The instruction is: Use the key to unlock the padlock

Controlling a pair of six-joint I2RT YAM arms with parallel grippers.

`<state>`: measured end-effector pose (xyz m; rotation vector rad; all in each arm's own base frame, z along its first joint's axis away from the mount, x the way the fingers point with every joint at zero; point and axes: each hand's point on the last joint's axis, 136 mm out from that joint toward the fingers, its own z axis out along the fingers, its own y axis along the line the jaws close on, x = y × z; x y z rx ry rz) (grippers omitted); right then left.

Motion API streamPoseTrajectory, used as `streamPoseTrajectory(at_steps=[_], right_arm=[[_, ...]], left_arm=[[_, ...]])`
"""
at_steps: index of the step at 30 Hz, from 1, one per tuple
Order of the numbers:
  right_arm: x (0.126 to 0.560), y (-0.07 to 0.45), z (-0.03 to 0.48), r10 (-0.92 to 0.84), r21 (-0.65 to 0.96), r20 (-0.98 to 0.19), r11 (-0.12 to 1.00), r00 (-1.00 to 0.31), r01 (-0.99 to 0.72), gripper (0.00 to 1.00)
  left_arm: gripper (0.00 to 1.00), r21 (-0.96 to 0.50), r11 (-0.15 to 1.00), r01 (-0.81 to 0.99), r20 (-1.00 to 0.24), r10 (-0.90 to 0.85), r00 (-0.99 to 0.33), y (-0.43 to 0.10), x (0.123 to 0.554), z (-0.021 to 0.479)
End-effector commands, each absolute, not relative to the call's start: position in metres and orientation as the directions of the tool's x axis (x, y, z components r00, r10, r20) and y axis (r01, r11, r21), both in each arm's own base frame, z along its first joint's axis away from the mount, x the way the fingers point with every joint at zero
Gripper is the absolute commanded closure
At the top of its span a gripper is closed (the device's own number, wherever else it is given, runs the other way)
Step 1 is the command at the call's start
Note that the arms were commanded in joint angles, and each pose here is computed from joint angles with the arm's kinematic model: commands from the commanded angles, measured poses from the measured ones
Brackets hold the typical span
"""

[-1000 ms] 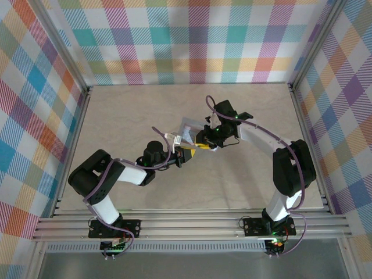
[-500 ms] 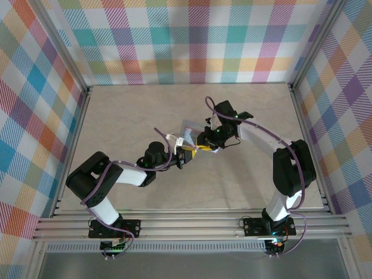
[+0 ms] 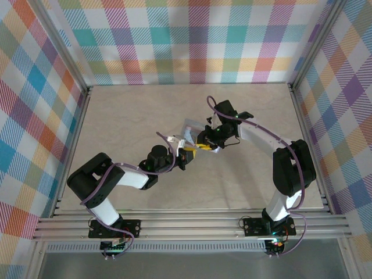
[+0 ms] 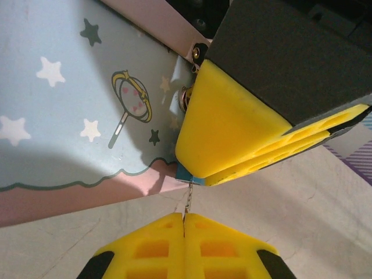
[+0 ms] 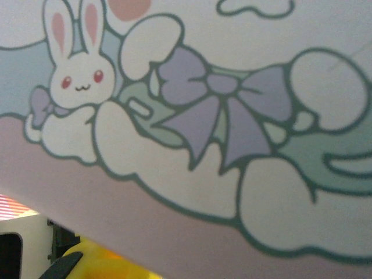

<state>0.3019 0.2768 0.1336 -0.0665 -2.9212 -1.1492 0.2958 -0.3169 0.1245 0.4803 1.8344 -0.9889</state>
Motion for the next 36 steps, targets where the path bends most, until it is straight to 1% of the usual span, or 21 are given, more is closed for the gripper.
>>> streamPoseTrajectory(at_steps=[1,8,14,18,23,27,31,36], right_arm=[[0.293,0.289,0.136,0.009,0.717,0.074,0.695,-0.997,0.060,1.00],[0.295,0.278,0.131,0.036,0.671,0.037,0.740,-0.999,0.051,1.00],[0.293,0.276,0.130,0.067,0.678,0.040,0.731,-0.997,0.076,1.00],[0.293,0.277,0.130,0.078,0.679,0.051,0.729,-0.996,0.092,1.00],[0.291,0.278,0.129,0.083,0.689,0.063,0.717,-0.995,0.103,1.00],[0.291,0.281,0.130,0.084,0.705,0.075,0.700,-0.994,0.113,1.00],[0.290,0.281,0.130,0.088,0.710,0.076,0.695,-0.993,0.116,1.00],[0.288,0.279,0.130,0.084,0.707,0.061,0.699,-0.995,0.103,1.00]], left_arm=[[1.00,-0.352,0.564,0.747,-0.932,-0.136,-0.336,-0.329,0.294,0.163],[1.00,-0.372,0.525,0.766,-0.925,-0.141,-0.352,-0.340,0.291,0.173],[1.00,-0.412,0.470,0.781,-0.911,-0.186,-0.369,-0.348,0.289,0.184],[1.00,-0.381,0.491,0.784,-0.924,-0.160,-0.348,-0.349,0.287,0.182],[1.00,-0.303,0.517,0.801,-0.949,-0.093,-0.300,-0.357,0.278,0.182],[1.00,-0.289,0.514,0.808,-0.953,-0.079,-0.291,-0.361,0.275,0.181],[1.00,-0.330,0.496,0.803,-0.941,-0.106,-0.321,-0.363,0.274,0.180],[1.00,-0.460,0.446,0.768,-0.887,-0.204,-0.413,-0.365,0.281,0.179]])
